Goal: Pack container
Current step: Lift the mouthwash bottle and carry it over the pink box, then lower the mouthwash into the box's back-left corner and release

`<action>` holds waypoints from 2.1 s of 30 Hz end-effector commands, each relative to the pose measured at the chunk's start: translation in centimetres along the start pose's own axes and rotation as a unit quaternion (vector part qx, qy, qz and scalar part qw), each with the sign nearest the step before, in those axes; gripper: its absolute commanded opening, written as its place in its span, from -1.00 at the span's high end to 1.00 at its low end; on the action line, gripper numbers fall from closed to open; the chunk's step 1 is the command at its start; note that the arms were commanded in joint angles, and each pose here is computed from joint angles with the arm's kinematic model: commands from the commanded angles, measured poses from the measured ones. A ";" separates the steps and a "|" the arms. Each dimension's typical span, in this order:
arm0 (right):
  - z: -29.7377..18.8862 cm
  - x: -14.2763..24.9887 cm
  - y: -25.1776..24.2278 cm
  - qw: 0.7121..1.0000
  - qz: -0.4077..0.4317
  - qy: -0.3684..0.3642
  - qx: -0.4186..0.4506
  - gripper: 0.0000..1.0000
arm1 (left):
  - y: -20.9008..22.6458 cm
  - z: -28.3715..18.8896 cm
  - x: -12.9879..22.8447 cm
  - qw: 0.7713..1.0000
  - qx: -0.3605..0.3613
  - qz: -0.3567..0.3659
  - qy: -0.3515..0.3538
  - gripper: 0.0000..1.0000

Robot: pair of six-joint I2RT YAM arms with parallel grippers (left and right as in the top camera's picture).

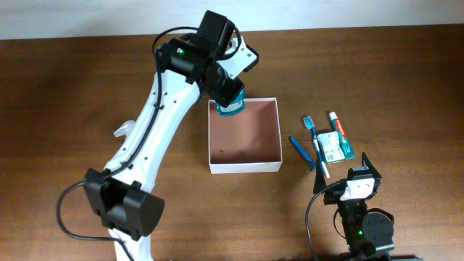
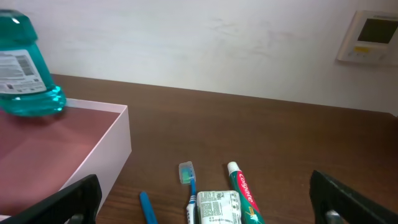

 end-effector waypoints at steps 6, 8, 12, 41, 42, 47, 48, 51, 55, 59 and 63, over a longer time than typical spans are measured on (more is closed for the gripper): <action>0.0 0.2 -0.3 1.000 -0.004 0.003 0.009 -0.97 | 0.6 1.2 -0.7 0.998 0.007 0.067 -0.007 0.74; 0.0 0.2 -0.3 1.000 -0.004 0.003 0.009 -0.97 | 1.0 1.2 -0.5 0.997 0.005 0.074 -0.006 0.74; 0.0 0.2 -0.3 1.000 -0.004 0.003 0.009 -0.97 | 2.0 1.0 -0.2 0.997 0.003 0.073 -0.008 0.74; 0.0 0.2 -0.3 1.000 -0.004 0.003 0.009 -0.97 | 3.2 4.7 1.2 0.991 0.073 0.110 -0.005 0.66; 0.0 0.2 -0.3 1.000 -0.004 0.003 0.009 -0.97 | 3.2 4.8 1.2 0.991 0.073 0.114 -0.006 0.65; 0.0 0.2 -0.3 1.000 -0.004 0.003 0.009 -0.97 | 3.2 5.2 1.3 0.990 0.076 0.119 -0.002 0.63; 0.0 0.2 -0.3 1.000 -0.004 0.003 0.009 -0.97 | 3.2 5.3 1.4 0.990 0.077 0.121 -0.001 0.62; 0.0 0.2 -0.3 1.000 -0.004 0.003 0.009 -0.97 | 3.3 6.2 1.6 0.990 0.082 0.119 0.007 0.54; 0.0 0.2 -0.3 1.000 -0.004 0.003 0.009 -0.97 | 3.3 6.5 1.7 0.989 0.084 0.118 0.010 0.54; 0.0 0.2 -0.3 1.000 -0.004 0.003 0.009 -0.97 | 3.3 6.5 1.8 0.990 0.083 0.118 0.010 0.46; 0.0 0.2 -0.3 1.000 -0.004 0.003 0.009 -0.97 | 3.3 6.5 1.8 0.990 0.083 0.117 0.010 0.20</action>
Point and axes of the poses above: each gripper's point midway between its finger pads, its own z axis out along the fingers, its own y axis along the line the jaws close on, x = y × z, the point moved 3 cm from there along -z, back along the fingers, and after that the axes turned 1 degree about z, right-handed, at the moved point
